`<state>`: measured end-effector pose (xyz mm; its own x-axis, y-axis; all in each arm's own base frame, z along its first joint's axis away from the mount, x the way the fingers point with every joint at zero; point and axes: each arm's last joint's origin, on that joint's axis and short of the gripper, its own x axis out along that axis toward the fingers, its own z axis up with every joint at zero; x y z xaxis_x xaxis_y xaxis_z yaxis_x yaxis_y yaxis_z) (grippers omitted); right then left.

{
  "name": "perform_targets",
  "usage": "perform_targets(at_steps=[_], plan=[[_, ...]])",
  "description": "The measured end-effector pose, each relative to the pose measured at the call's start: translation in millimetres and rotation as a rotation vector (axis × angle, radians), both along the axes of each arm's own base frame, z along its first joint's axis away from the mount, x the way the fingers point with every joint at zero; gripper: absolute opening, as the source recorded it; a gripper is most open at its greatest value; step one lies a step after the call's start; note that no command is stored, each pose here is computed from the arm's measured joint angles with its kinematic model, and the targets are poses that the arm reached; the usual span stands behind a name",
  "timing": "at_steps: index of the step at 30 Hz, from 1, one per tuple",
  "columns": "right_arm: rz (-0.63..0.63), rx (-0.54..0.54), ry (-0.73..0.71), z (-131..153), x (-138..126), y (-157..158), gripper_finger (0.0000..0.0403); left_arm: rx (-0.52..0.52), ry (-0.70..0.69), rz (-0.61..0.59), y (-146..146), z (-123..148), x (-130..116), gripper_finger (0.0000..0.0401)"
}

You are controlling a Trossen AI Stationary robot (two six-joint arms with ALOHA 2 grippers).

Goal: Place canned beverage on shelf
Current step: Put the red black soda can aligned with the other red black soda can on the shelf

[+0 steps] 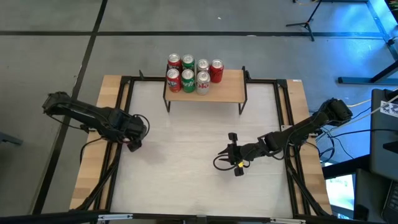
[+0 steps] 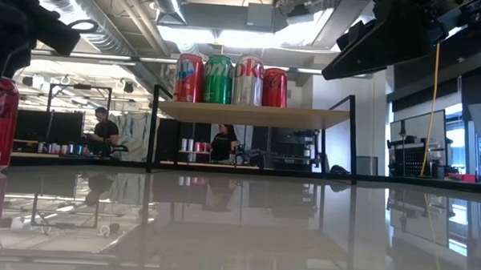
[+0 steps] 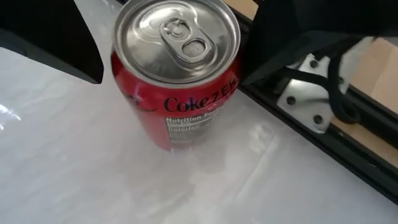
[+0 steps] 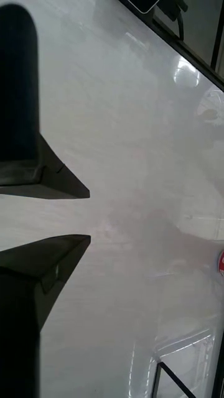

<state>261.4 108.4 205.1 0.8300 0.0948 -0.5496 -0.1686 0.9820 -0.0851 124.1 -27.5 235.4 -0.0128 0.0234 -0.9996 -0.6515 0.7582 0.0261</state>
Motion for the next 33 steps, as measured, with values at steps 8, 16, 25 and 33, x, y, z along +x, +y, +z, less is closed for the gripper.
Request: perform_targets(at_steps=[8, 16, 25, 33], plan=[[0.0, -0.001, 0.001, 0, 0, 0, 0.0101, -0.026, 0.076, 0.005, -3, -10, 9, 0.0327], [0.0, -0.003, 0.007, -1, 0, 0, 0.0101, -0.029, 0.081, 0.038, -5, -10, 14, 0.0286], [0.006, 0.025, -0.035, 8, 4, 2, 0.0101, -0.033, -0.107, 0.076, -7, 20, 32, 0.0288], [-0.03, 0.023, -0.008, 12, 3, 1, 0.0153, -0.084, -0.362, 0.003, -16, 33, 70, 0.0288]])
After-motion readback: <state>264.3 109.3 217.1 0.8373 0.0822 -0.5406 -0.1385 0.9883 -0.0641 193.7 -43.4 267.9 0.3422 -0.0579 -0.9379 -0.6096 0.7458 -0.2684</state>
